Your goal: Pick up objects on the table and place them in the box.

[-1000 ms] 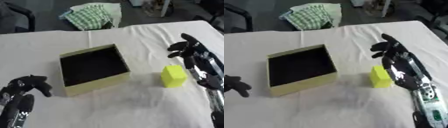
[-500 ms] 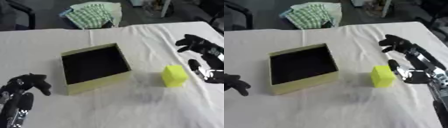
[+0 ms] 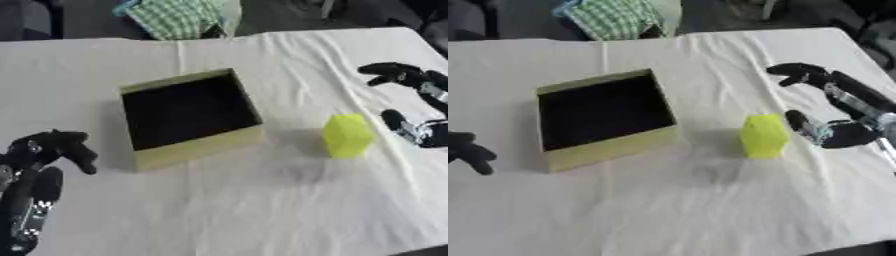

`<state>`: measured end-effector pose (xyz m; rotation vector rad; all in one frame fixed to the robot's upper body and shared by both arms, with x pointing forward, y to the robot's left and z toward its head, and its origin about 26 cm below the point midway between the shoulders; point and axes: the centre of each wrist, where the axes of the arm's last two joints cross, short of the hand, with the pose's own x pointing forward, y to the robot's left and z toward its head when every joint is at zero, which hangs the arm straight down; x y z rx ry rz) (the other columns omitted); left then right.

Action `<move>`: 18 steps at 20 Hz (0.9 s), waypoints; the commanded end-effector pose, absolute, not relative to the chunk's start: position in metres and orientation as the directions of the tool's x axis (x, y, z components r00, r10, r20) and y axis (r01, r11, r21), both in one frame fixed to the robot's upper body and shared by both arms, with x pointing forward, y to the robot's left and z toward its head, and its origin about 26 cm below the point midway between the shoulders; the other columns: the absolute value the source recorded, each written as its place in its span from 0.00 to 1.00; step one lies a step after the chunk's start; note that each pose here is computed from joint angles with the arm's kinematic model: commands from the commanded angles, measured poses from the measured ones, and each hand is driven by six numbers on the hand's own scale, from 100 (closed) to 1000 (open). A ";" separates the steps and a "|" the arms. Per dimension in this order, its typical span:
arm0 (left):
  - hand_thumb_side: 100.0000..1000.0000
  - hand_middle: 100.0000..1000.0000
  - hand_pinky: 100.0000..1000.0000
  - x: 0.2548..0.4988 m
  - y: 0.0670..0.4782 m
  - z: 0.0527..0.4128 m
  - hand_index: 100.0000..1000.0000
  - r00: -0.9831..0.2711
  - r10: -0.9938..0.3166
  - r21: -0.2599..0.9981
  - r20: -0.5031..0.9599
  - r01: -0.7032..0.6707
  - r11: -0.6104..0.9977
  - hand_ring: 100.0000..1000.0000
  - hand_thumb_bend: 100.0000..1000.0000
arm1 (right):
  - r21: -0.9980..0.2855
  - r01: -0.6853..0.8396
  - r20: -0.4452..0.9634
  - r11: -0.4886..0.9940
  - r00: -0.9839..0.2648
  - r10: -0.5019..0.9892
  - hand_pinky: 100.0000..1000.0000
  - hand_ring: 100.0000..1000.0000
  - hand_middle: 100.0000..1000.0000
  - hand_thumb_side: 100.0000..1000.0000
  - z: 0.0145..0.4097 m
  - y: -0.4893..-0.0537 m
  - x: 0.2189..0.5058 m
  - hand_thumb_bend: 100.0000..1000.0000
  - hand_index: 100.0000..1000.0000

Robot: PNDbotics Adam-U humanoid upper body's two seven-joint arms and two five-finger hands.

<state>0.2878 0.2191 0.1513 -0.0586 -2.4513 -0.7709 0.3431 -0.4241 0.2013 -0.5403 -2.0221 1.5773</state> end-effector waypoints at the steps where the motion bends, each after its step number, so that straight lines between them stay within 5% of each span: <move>1: 0.75 0.48 0.56 0.285 0.221 0.157 0.76 -0.851 -0.135 0.535 0.507 0.189 0.823 0.41 0.00 | -0.999 0.006 0.018 0.037 -0.789 0.614 0.83 0.98 0.95 0.85 0.220 -0.439 0.344 0.00 1.00; 5: 0.75 0.48 0.56 0.285 0.221 0.157 0.76 -0.850 -0.136 0.539 0.508 0.191 0.820 0.42 0.00 | -0.994 0.025 -0.087 -0.107 -0.783 0.616 0.84 0.99 0.96 1.00 0.228 -0.439 0.348 0.00 1.00; 14: 0.75 0.48 0.56 0.285 0.221 0.156 0.76 -0.849 -0.137 0.546 0.511 0.197 0.814 0.42 0.00 | -0.941 0.094 -0.275 -0.324 -0.768 0.578 0.85 0.99 0.98 1.00 0.232 -0.428 0.359 0.00 1.00; 18: 0.75 0.48 0.56 0.285 0.221 0.156 0.76 -0.848 -0.138 0.547 0.512 0.197 0.814 0.42 0.00 | -0.917 0.099 -0.321 -0.386 -0.758 0.568 0.86 1.00 0.99 0.90 0.225 -0.428 0.363 0.00 1.00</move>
